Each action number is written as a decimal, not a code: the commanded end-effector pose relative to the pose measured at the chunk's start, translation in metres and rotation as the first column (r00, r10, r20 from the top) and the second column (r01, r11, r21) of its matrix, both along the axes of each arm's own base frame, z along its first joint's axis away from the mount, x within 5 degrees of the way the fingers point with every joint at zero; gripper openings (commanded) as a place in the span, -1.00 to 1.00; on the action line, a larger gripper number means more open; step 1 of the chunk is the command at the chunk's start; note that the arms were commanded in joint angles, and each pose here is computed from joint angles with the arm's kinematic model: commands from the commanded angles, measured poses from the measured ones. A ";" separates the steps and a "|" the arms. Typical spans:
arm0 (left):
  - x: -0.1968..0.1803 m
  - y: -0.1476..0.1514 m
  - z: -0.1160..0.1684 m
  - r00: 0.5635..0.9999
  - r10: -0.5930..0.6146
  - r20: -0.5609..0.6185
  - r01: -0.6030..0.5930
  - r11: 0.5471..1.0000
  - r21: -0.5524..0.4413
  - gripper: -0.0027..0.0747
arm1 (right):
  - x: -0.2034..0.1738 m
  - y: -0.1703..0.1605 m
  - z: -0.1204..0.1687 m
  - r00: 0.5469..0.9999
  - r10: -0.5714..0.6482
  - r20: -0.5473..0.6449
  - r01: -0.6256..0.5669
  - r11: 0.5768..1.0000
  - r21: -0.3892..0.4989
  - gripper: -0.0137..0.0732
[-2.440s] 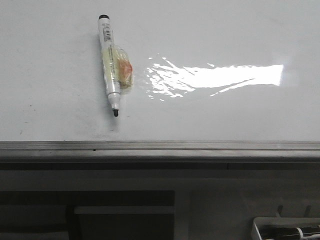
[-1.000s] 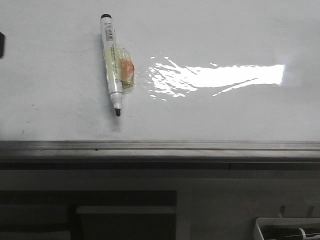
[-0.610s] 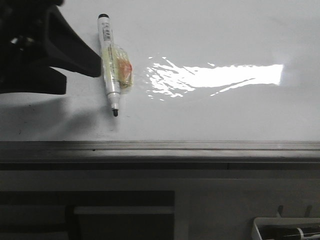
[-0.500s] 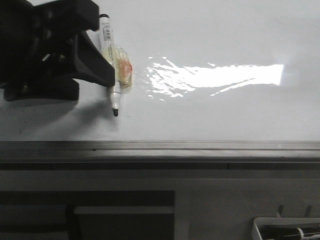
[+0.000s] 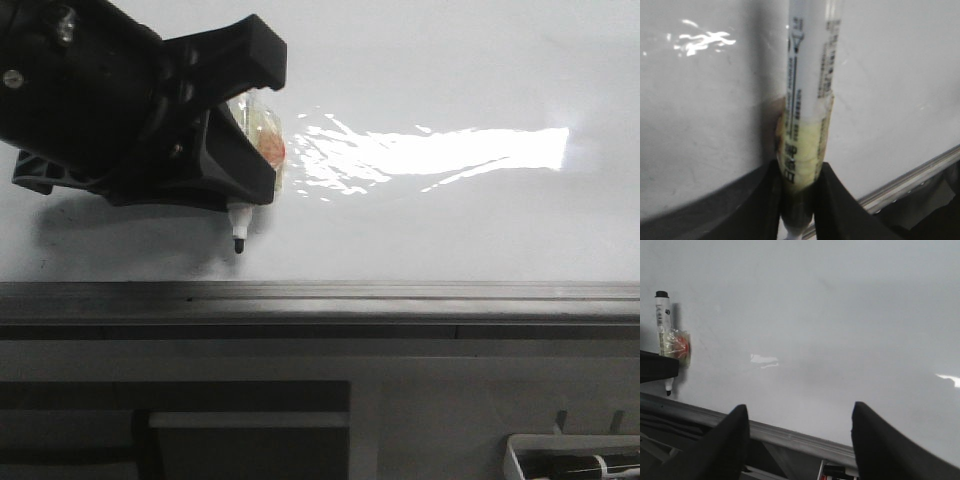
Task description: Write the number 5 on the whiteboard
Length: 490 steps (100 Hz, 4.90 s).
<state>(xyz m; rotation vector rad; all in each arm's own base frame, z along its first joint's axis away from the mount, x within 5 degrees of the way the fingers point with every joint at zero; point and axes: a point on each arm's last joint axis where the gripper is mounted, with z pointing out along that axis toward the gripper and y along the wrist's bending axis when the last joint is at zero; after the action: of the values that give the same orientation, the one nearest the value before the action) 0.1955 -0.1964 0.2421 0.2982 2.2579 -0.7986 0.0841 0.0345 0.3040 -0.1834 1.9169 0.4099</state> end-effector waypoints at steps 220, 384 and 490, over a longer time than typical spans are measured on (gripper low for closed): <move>-0.057 0.022 0.061 0.410 -0.858 0.309 0.552 0.503 0.665 -0.98 | 0.080 0.152 -0.015 0.612 0.790 -0.031 -0.789 0.613 0.031 -0.53; -0.148 0.142 0.066 0.729 -0.007 0.684 0.157 0.975 -0.157 -0.83 | 0.061 0.082 0.043 0.876 0.438 0.200 -0.377 0.883 -0.280 -0.78; -0.148 0.142 0.065 0.734 -0.017 0.679 0.162 0.975 -0.150 -0.98 | 0.113 0.097 0.011 0.937 0.332 0.107 -0.290 0.911 -0.293 -0.78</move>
<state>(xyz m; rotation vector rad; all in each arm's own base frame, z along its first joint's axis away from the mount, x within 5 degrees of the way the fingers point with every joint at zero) 0.0455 -0.0559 0.2944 0.5715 1.5156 -0.7794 0.1902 0.1344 0.3012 -0.7477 1.8489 0.3571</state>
